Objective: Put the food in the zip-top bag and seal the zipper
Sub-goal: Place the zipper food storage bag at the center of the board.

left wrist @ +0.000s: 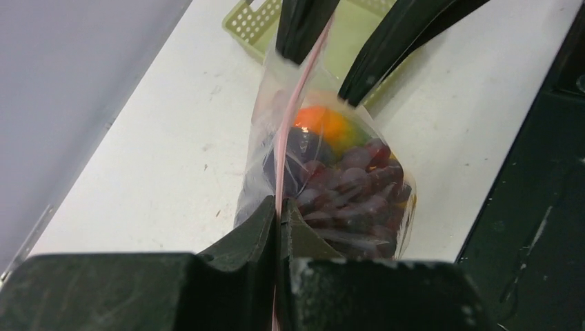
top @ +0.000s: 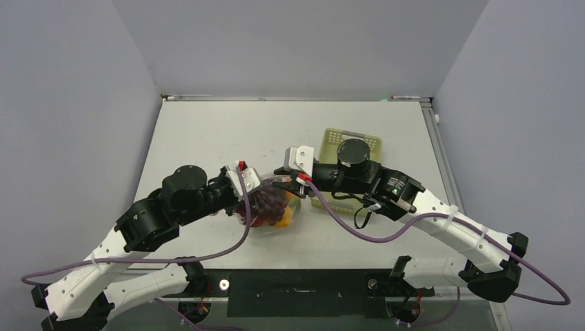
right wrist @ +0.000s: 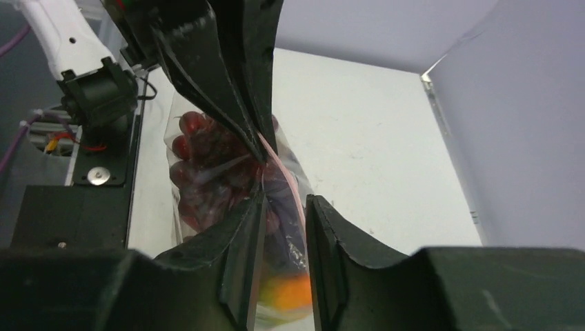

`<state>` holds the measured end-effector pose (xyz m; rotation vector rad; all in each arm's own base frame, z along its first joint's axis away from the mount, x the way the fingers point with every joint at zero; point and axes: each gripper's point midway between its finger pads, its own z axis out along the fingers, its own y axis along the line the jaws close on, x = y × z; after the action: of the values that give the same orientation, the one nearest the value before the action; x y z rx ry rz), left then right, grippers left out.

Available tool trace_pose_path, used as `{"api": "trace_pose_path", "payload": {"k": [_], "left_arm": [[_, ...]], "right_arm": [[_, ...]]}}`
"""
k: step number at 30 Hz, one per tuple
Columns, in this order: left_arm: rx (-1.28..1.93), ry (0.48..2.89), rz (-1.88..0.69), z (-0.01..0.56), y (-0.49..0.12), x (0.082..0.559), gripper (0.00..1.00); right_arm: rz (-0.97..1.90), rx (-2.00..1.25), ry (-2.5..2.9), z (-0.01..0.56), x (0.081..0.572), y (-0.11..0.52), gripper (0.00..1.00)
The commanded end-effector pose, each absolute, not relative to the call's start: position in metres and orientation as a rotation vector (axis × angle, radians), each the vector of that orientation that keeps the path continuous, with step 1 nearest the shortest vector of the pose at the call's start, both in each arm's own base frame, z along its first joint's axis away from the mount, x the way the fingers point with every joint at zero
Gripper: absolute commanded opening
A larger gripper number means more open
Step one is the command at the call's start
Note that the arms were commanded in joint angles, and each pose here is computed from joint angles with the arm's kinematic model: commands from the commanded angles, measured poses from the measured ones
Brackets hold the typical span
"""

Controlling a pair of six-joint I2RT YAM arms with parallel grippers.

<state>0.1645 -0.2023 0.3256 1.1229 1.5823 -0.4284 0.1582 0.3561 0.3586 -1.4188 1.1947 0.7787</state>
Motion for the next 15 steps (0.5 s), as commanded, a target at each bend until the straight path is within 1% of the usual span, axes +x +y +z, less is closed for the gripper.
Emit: {"api": "trace_pose_path", "payload": {"k": [1,3,4,9,15], "left_arm": [[0.961,1.512,-0.307,0.361,-0.194,0.193,0.00],[0.941,1.502,-0.270,0.367,-0.191,0.199,0.00],[0.934,1.498,-0.246,0.371,-0.189,0.203,0.00],[0.897,1.465,-0.113,0.387,-0.182,0.222,0.00],[0.809,1.426,0.172,0.401,-0.163,0.263,0.00]], "right_arm": [[0.726,-1.224,1.118,0.408,0.167,0.339,0.41],[0.670,-1.134,1.164,0.411,0.179,0.327,0.52],[0.656,-1.093,1.181,0.414,0.182,0.322,0.54],[0.617,-0.950,1.206,0.426,0.187,0.295,0.58],[0.593,-0.890,1.232,0.427,0.189,0.280,0.61]]}}
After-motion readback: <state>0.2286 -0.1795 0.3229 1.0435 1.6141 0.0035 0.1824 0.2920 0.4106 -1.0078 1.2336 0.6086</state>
